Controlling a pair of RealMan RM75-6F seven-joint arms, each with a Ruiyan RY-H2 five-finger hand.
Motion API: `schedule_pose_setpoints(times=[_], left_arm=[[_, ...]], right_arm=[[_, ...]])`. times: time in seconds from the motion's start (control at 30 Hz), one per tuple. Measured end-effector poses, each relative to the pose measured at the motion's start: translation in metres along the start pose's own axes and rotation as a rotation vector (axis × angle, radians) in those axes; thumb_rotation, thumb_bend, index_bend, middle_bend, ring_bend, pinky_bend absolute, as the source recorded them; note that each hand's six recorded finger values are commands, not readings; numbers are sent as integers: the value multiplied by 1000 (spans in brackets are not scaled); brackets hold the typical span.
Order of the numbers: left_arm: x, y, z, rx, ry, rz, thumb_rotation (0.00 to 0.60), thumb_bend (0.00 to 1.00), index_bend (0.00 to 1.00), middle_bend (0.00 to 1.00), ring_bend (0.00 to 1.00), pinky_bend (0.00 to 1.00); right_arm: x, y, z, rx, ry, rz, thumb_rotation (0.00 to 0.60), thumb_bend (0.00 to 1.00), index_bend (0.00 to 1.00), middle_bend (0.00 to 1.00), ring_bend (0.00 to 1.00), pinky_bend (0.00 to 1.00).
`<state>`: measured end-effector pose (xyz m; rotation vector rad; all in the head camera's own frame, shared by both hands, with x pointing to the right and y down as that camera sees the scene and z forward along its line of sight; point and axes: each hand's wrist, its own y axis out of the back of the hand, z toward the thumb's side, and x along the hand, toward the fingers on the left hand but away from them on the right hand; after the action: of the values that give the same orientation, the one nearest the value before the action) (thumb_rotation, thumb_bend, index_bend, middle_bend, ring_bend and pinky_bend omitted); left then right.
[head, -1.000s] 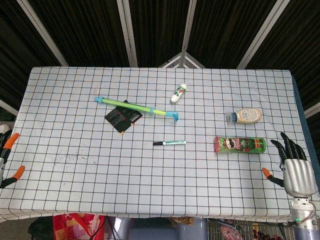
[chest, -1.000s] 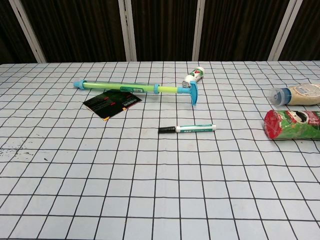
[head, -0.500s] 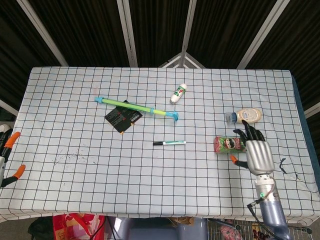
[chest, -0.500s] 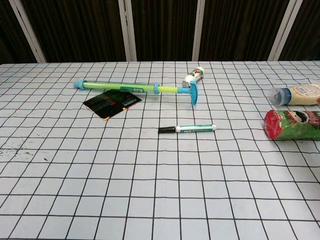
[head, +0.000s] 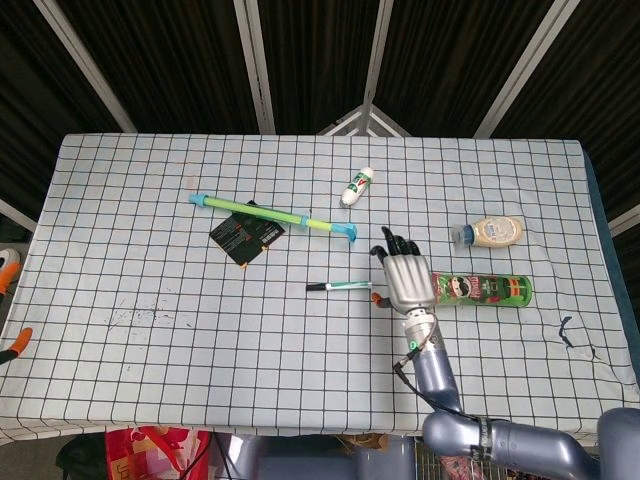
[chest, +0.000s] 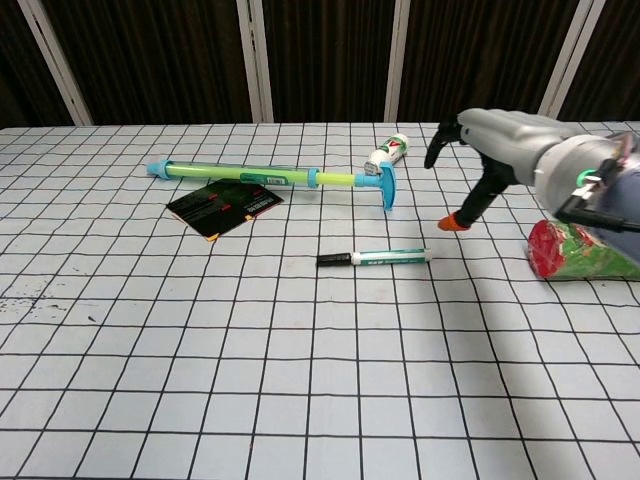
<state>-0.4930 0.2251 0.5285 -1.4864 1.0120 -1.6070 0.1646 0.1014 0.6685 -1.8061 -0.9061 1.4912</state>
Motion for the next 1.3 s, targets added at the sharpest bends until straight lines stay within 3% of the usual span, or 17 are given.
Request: schedule_pose_setpoints(times=[0.3, 0.73, 1.3], left_arm=[[3, -9, -14, 7, 25, -18, 600, 420, 51, 0, 0, 48], [5, -16, -23, 10, 48, -31, 600, 420, 51, 0, 0, 48], [7, -20, -25, 21, 70, -41, 600, 420, 51, 0, 0, 48]], right_arm=[[-23, -19, 29, 27, 3, 33, 600, 225, 431, 56, 129, 171], [-37, -47, 22, 37, -18, 74, 600, 241, 462, 56, 129, 171], [-47, -64, 26, 52, 0, 85, 600, 281, 517, 56, 129, 171]])
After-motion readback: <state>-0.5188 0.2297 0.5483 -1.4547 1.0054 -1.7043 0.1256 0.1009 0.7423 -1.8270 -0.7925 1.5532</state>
